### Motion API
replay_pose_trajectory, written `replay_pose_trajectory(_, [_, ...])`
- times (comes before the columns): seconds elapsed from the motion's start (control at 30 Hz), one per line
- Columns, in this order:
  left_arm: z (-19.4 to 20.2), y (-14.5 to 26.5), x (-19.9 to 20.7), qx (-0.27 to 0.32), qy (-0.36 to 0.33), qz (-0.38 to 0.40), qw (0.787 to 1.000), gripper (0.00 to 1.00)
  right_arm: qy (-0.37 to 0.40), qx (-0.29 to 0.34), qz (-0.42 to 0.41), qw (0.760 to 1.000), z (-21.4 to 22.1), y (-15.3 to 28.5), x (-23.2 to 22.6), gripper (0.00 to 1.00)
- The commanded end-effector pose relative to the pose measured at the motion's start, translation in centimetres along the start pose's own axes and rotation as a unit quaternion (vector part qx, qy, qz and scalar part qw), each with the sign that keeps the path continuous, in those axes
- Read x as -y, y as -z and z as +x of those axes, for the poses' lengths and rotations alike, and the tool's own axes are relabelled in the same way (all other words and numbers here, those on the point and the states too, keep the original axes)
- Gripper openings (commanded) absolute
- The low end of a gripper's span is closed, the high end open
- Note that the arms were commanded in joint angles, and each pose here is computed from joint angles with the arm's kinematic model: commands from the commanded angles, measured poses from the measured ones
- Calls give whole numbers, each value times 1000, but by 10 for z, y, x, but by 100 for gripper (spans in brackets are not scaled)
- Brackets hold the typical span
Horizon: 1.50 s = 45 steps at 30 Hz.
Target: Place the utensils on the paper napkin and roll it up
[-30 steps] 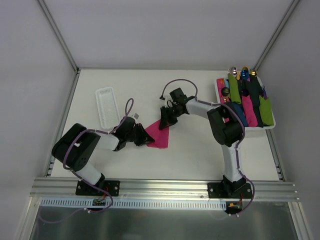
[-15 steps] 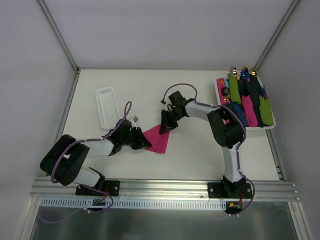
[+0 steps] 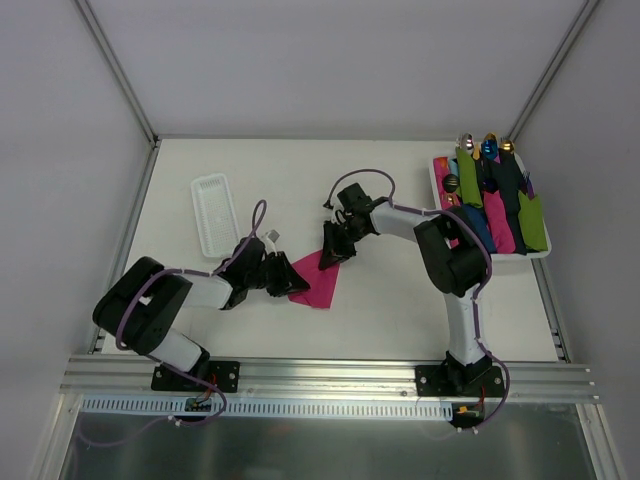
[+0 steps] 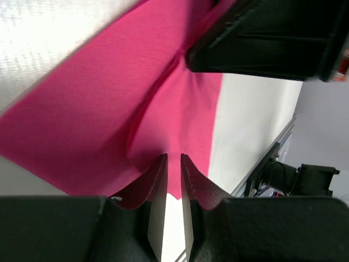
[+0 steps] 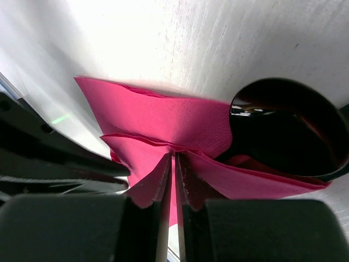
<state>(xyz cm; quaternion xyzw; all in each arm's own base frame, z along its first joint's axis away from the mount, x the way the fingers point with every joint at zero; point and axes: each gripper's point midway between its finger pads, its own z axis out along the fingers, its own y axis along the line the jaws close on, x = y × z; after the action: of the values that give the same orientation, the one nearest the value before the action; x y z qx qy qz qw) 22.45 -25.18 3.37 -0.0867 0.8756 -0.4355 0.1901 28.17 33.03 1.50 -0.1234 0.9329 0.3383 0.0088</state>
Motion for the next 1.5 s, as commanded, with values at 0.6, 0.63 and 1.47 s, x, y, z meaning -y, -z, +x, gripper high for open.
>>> replay_pose_trajectory(0.6, [14, -23, -41, 6, 107, -37, 994, 2, 13, -29, 63, 998, 8, -1, 37, 10])
replay_pose_trajectory(0.63, [13, -21, -40, 11, 102, -36, 994, 3, 14, -27, 64, 997, 7, 0, 36, 10])
replay_pose_trajectory(1.47, [-11, -38, 33, 4, 34, 25, 999, 8, -4, -33, 52, 998, 5, 1, 35, 10])
